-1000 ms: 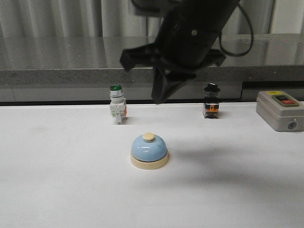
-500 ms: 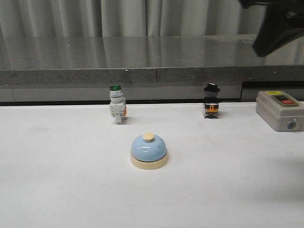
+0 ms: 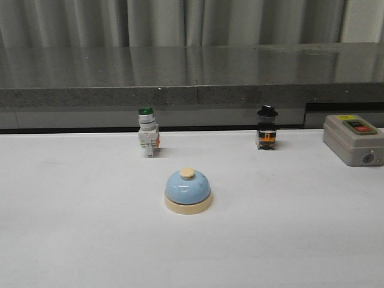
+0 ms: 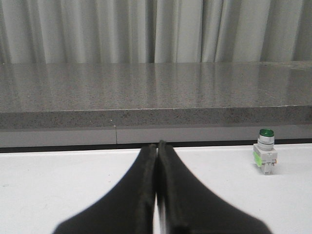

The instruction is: Place and press bell with both arms

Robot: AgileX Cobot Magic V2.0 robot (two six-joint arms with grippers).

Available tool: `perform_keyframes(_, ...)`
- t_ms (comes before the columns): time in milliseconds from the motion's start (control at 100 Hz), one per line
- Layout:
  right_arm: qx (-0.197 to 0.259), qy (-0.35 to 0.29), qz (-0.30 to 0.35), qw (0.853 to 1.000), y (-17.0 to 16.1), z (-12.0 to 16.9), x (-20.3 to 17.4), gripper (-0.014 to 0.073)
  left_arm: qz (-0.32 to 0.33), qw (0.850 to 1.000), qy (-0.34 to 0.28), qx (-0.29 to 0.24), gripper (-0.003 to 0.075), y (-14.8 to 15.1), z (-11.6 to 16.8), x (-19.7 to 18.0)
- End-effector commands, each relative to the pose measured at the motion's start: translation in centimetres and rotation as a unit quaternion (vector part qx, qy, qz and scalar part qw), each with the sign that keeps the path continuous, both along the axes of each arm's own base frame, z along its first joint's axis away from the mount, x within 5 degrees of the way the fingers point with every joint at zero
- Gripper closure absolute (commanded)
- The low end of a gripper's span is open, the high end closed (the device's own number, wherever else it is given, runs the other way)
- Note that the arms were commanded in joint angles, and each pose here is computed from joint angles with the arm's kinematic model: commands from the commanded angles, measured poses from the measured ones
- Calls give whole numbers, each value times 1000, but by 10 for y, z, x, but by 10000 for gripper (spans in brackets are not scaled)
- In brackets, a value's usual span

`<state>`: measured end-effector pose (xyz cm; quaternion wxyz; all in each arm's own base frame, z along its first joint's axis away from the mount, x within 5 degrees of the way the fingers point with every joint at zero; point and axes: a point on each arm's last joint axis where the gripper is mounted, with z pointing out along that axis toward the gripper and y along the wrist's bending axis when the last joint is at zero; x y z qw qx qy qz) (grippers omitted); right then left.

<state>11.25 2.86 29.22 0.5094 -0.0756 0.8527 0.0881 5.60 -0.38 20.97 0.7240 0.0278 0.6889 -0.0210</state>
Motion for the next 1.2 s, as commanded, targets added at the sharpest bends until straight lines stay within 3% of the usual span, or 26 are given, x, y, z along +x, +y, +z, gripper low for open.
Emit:
perform_keyframes(0,13,-82,-3,997,-5,15,-15,655,-1,999,-32,-7,740,0,-6,-1)
perform_keyframes(230,22,-125,-2,992,-10,21,-41,655,-1,999,-32,-7,740,0,-6,-1)
perform_keyframes(730,22,-125,-2,992,-10,21,-41,655,-1,999,-32,-7,739,0,-6,-1)
perform_keyframes(870,3,-128,-5,992,-12,17,-42,655,-1,999,-32,-7,739,0,-6,-1)
perform_keyframes(1190,2,-226,-50,973,-21,-5,-58,655,-1,999,-32,-7,740,0,-6,-1)
